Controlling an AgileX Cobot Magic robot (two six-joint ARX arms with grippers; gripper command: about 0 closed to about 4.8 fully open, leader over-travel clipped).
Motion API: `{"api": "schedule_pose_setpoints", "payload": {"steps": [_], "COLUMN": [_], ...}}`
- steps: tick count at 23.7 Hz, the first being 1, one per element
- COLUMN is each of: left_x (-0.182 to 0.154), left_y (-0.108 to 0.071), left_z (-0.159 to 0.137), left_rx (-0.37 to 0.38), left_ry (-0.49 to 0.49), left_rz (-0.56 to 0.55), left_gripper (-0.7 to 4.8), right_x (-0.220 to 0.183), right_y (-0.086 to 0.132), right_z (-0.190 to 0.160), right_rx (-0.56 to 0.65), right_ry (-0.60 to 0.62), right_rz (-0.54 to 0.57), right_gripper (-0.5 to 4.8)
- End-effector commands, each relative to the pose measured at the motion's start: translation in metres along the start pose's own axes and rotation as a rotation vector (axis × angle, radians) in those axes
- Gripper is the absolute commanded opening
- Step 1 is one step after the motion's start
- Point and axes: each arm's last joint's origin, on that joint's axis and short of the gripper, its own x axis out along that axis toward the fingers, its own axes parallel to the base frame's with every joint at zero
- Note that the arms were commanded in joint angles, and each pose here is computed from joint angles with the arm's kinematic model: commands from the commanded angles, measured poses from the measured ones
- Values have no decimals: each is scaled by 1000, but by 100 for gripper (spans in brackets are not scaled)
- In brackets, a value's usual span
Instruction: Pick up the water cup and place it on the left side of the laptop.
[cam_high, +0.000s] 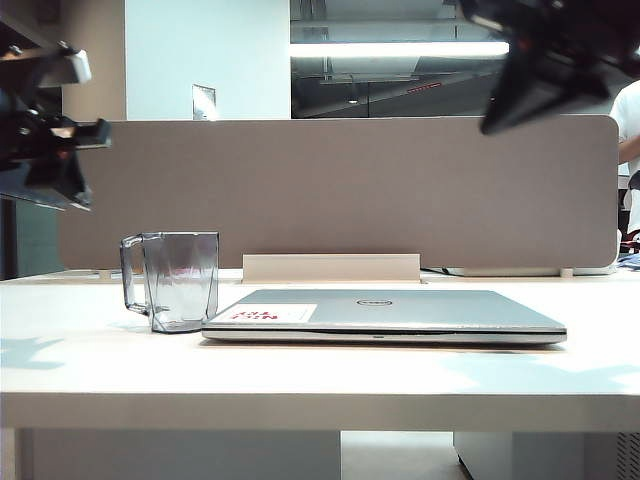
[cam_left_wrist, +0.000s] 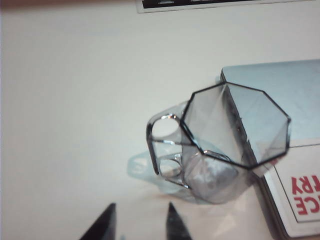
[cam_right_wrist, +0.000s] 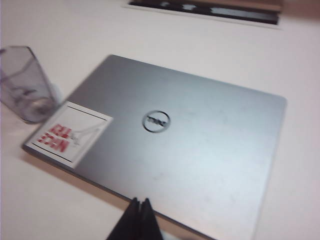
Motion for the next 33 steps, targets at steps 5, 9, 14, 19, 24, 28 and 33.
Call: {"api": "schedule_pose_setpoints", "payload": {"steps": [5,9,14,19,24,28,33], "left_x": [-30,-40,-53,-64,-73,-79,-87], "left_y": [0,-3,-10,-14,-13,-12,-11], "left_z": [-16,-27,-45,-62,-84,-94,-102], "left_rx": [-47,-52,-85,-104,-149,-167,-159], "left_ry": [-75,-88,-98,-99,-88,-83,-80], "left_rz": [-3,-51,-98,-131,-135,-136,-135], "left_gripper": [120,116,110,65,61,51,47], "right_x": [-18,-29,-33,-34,-34,-34,-33], "right_y": [-18,-26,-33,-35,-36,-37,-37], "right_z": [-40,-60,-88,-107,-126,-133,-144], "right_rx": [75,90,103,132,161,176,171], "right_ry": [-104,-144,-154,-140,-117,-110,-73], "right_rz": [-142,-219,-242,-245,-238,-239,-231], "right_gripper": [-5,-5,-5,-5,-5,-5,-5]}}
